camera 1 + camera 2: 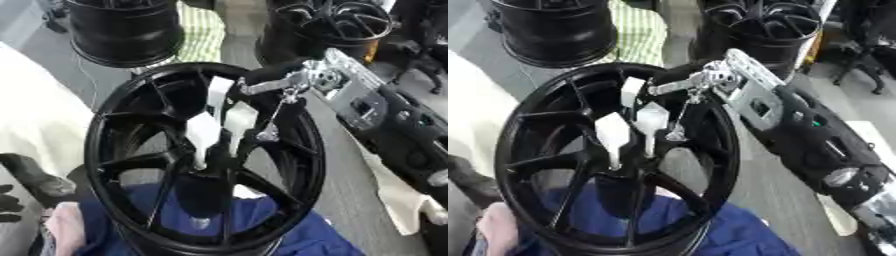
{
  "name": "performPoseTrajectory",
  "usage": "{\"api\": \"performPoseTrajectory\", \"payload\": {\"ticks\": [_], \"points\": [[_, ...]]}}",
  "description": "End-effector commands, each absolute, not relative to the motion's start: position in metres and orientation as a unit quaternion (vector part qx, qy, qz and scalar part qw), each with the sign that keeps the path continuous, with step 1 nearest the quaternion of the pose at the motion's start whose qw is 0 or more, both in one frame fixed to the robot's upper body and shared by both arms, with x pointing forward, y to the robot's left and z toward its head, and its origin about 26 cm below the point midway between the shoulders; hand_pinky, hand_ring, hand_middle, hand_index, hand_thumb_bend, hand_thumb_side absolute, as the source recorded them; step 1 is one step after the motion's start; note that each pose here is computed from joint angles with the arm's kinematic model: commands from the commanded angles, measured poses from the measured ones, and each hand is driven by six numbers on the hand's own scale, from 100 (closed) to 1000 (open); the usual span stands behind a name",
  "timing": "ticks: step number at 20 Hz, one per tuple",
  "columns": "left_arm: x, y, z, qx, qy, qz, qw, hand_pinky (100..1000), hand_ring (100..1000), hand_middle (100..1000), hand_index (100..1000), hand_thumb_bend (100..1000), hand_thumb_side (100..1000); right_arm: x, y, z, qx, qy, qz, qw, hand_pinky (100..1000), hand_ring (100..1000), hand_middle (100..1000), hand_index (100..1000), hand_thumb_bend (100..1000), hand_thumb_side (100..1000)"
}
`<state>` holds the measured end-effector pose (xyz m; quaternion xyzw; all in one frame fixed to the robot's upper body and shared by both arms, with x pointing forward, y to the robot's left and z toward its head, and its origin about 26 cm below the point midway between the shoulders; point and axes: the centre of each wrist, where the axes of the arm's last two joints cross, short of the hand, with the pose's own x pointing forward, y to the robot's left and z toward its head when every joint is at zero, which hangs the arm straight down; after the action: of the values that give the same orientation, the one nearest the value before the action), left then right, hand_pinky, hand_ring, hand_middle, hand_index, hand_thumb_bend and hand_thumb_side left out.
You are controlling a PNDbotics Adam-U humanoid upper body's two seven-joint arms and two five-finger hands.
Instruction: Pull the pin out of the wheel hub.
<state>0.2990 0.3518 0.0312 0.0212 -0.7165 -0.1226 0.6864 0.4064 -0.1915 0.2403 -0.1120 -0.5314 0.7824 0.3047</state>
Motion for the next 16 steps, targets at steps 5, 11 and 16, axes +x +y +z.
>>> {"api": "performPoseTrajectory", "payload": {"ticks": [5, 11, 16], "points": [[0.302, 0.353, 0.039, 0.025, -0.722, -0.132, 0.679, 614, 627, 558, 751, 100, 586, 0.4, -0.2, 0.277, -0.144, -0.565, 0.76, 0.288, 720, 743, 382, 485, 100, 100], [0.3, 0.356, 0.036, 0.027, -0.719, -0.132, 0.682, 614, 628, 559, 752, 100, 588, 0.389, -0.211, 0.306, -0.164, -0.588, 0.741, 0.279, 719, 737, 373, 480, 100, 100], [0.297, 0.361, 0.034, 0.036, -0.715, -0.128, 0.687, 615, 628, 559, 752, 100, 589, 0.374, -0.232, 0.338, -0.195, -0.618, 0.71, 0.275, 718, 731, 367, 475, 100, 100]]}}
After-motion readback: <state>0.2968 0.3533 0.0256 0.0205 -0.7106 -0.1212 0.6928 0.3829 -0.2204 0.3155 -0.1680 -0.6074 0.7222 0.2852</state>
